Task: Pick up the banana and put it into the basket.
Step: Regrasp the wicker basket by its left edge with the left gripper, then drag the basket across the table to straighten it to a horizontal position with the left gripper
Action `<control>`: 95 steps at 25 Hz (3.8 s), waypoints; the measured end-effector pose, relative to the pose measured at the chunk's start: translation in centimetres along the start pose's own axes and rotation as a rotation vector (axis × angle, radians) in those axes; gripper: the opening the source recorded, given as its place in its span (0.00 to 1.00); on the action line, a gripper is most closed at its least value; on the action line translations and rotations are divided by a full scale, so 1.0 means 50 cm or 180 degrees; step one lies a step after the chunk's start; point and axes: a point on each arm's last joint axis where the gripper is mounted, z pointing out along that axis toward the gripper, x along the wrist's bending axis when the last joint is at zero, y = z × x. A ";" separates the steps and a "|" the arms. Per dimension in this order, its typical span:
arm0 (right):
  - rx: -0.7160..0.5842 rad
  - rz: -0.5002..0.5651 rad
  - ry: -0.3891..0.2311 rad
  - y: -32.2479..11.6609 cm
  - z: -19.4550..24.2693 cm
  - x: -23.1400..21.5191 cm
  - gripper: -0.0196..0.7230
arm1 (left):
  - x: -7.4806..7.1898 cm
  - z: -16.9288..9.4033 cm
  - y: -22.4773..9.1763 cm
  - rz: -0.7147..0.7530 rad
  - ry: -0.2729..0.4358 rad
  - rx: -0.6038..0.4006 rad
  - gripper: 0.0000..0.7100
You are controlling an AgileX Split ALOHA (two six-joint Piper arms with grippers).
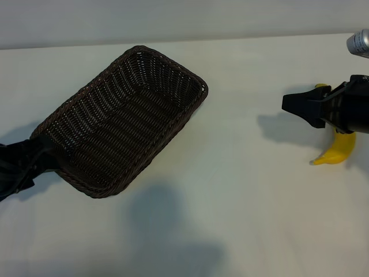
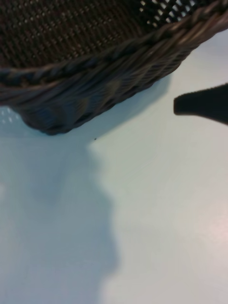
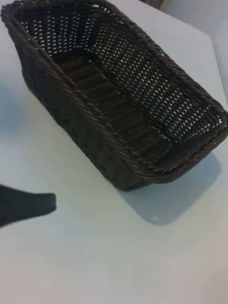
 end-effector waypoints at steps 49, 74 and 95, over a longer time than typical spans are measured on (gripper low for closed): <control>0.0001 -0.0014 0.0003 0.000 0.000 0.000 0.72 | -0.021 0.154 -0.007 -0.0139 0.0043 0.0016 0.68; 0.0001 -0.0014 0.0003 0.000 0.000 0.000 0.72 | -0.049 0.151 0.022 0.0460 -0.0087 -0.0056 0.22; -0.0097 0.0132 0.0008 0.006 0.000 0.000 0.72 | -0.159 0.210 0.120 0.1230 -0.0623 0.0396 0.22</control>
